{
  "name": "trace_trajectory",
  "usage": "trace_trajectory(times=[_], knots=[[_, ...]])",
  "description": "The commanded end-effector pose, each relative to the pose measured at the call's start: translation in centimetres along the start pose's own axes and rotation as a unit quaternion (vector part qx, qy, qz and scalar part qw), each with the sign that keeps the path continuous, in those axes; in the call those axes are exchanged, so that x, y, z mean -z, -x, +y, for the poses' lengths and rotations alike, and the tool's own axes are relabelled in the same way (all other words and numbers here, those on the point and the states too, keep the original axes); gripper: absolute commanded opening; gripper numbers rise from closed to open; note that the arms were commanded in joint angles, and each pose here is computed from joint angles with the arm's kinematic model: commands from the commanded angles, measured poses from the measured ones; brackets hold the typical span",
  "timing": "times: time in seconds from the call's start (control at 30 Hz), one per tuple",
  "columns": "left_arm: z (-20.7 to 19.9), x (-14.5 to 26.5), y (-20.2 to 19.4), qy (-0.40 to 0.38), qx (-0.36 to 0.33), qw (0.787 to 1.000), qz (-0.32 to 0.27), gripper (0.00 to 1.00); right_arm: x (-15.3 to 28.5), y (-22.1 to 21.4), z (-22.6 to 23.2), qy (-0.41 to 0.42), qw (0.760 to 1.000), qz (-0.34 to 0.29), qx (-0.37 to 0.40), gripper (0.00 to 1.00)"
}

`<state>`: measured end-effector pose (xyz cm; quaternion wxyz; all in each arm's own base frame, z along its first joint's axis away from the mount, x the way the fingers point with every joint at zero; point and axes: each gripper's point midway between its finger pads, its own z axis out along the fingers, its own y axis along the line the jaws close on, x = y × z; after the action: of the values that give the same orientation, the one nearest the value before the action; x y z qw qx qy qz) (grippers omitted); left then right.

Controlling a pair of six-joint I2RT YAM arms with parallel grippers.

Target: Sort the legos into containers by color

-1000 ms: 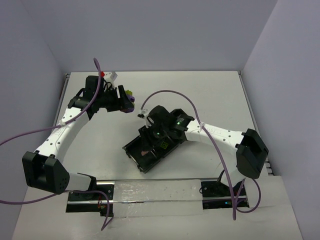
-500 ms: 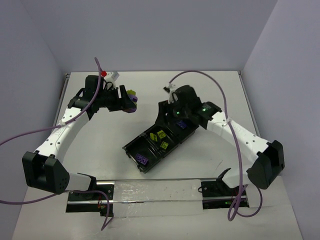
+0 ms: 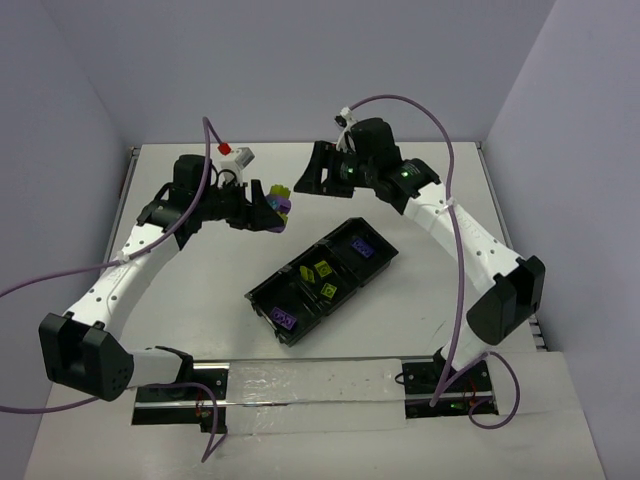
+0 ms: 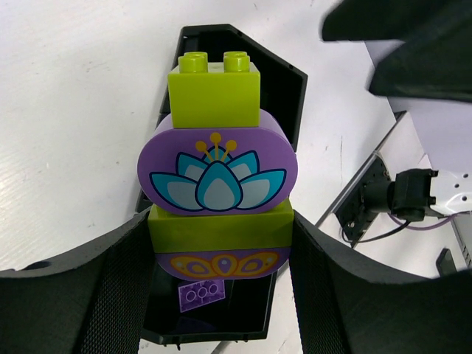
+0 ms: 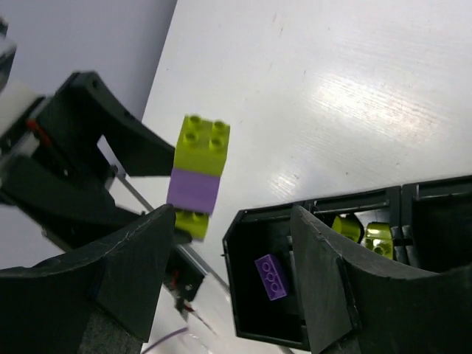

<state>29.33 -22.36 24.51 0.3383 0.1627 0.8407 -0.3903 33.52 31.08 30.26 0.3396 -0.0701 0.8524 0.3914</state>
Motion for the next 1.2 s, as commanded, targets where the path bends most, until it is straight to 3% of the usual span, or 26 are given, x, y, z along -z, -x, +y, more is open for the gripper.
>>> trace_trajectory(times=[0.0,0.47,0.73,1.0,1.17], knots=[[-1.6,0.2,1.6,-0.028,-0.042,0.998,-0.025,0.0,-1.0,2.7,1.6,0.016,0.999,-0.02,-0.039,0.72],[-1.7,-0.1,1.9,-0.025,-0.044,0.998,-0.026,0.0,-4.4,1.8,2.8,0.053,0.996,0.025,-0.06,0.71],[-1.6,-0.2,2.0,-0.022,-0.042,0.999,-0.027,0.0,-4.8,1.0,3.2,0.068,0.996,0.036,-0.055,0.47],[-1.7,-0.3,2.2,-0.025,-0.04,0.998,-0.028,0.0,-5.1,0.3,3.3,0.071,0.995,0.049,-0.048,0.47],[-1.7,-0.3,2.4,-0.024,-0.041,0.998,-0.029,0.0,-5.3,0.0,3.5,0.076,0.994,0.055,-0.047,0.53]])
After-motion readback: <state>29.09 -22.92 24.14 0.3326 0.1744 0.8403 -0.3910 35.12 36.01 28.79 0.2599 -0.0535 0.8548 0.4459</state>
